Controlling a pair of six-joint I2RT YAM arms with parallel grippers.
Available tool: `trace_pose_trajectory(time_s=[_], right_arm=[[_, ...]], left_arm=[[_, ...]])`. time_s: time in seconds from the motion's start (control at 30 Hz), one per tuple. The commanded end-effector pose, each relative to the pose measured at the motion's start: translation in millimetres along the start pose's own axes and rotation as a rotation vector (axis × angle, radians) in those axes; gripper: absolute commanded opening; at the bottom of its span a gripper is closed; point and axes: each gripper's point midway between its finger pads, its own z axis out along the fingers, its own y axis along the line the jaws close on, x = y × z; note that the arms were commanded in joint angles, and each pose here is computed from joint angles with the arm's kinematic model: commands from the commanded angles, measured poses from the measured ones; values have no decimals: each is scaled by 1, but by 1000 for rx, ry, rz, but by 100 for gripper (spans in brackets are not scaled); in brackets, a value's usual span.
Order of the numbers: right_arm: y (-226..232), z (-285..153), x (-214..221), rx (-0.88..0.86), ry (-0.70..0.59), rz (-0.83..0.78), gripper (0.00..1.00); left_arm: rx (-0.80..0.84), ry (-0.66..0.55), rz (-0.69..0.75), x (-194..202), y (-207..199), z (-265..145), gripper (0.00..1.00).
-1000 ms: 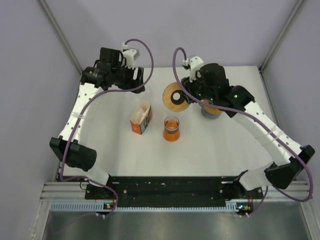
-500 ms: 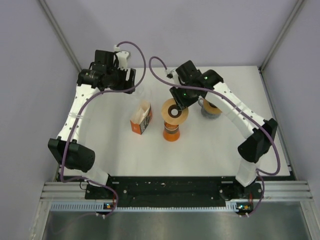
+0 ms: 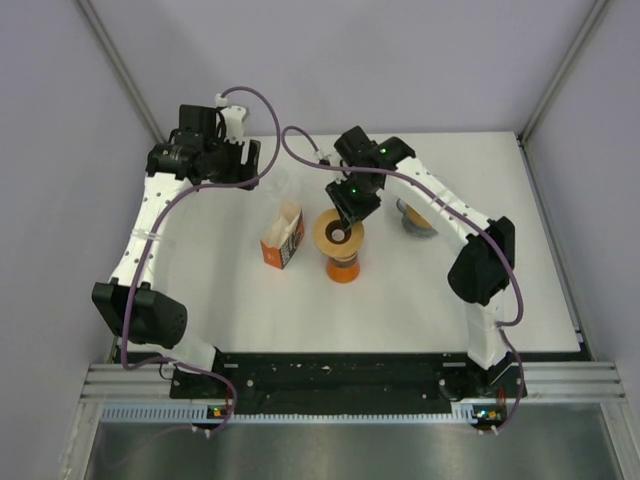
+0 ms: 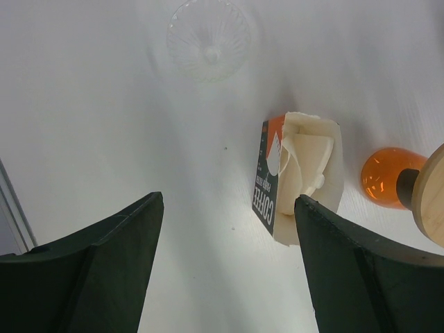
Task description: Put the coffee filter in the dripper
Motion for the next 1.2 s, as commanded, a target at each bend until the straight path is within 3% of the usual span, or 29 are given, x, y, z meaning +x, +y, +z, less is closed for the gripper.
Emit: trace_pose_trajectory(time_s=[0.0, 0.37, 0.6, 0.97, 1.17], right_arm=[[3, -6, 0, -49, -8, -26, 0], [-8, 5, 14, -36, 46, -3, 0], [1, 12, 13, -94, 56, -13, 31], [4, -2, 2, -104, 3, -25, 57], [5, -12, -5, -106, -35, -35, 65]], left_arm=[[-11, -87, 16, -17, 2, -16, 82], [-3, -90, 17, -18, 2, -16, 82], [4, -82, 20, -16, 1, -14, 82], [11, -52, 7, -11, 2, -1, 82], [14, -46, -7, -13, 4, 10, 82]])
